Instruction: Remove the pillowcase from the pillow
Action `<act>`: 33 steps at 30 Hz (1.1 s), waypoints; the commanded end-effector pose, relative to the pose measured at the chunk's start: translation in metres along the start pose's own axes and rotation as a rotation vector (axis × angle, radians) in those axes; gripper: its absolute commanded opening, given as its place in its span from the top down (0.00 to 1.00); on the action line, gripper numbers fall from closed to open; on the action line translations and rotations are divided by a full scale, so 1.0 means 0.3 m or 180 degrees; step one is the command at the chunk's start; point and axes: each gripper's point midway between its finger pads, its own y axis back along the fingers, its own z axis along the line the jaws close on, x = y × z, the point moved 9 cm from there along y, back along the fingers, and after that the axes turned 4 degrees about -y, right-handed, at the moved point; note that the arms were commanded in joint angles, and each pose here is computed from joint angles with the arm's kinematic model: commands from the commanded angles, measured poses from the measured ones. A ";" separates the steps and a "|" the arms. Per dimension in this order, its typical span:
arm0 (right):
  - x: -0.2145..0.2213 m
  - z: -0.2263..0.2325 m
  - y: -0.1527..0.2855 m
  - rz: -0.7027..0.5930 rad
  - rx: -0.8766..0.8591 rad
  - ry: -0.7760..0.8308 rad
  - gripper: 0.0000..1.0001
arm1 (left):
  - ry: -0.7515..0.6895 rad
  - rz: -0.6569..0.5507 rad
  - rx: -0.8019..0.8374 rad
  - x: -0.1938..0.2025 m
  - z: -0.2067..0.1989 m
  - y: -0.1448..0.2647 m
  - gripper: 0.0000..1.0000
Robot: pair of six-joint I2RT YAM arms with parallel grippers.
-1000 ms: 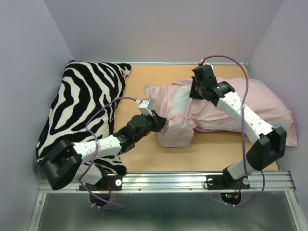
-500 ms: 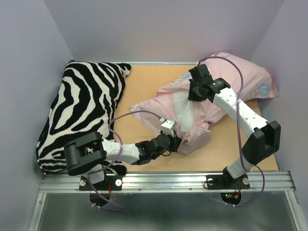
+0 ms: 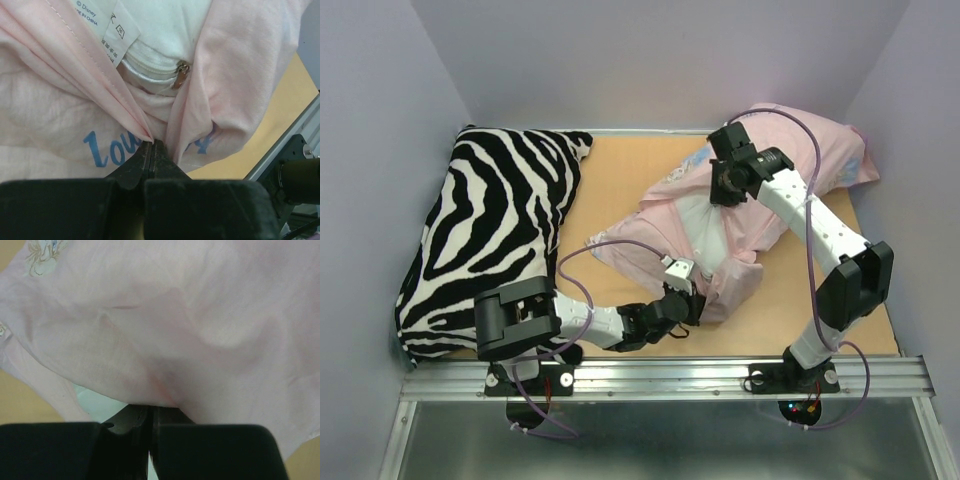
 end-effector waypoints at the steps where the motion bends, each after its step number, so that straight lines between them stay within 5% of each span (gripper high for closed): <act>1: -0.325 0.097 0.152 -0.1467 -0.0573 -0.0591 1.00 | -0.0295 0.0944 0.0361 0.171 -0.006 0.131 1.00; 9: -0.238 0.178 0.205 -0.1389 -0.0900 -0.0471 0.99 | -0.0289 0.0158 0.0730 -0.165 -0.155 0.219 0.62; 18: -0.254 0.239 0.265 -0.1524 -0.1192 -0.0710 0.99 | 0.0111 -0.0156 0.0098 -0.382 -0.119 0.274 0.55; 24: -0.247 0.219 0.287 -0.1571 -0.1171 -0.0708 0.99 | 0.0507 -0.0614 -0.0906 -0.420 0.034 0.355 0.52; 28: -0.239 0.206 0.310 -0.1587 -0.1205 -0.0723 0.99 | 0.0699 -0.0853 -0.1455 -0.491 0.150 0.352 0.41; 33: -0.236 0.205 0.312 -0.1573 -0.1212 -0.0684 0.99 | 0.0471 -0.0903 -0.1092 -0.526 0.164 0.338 0.40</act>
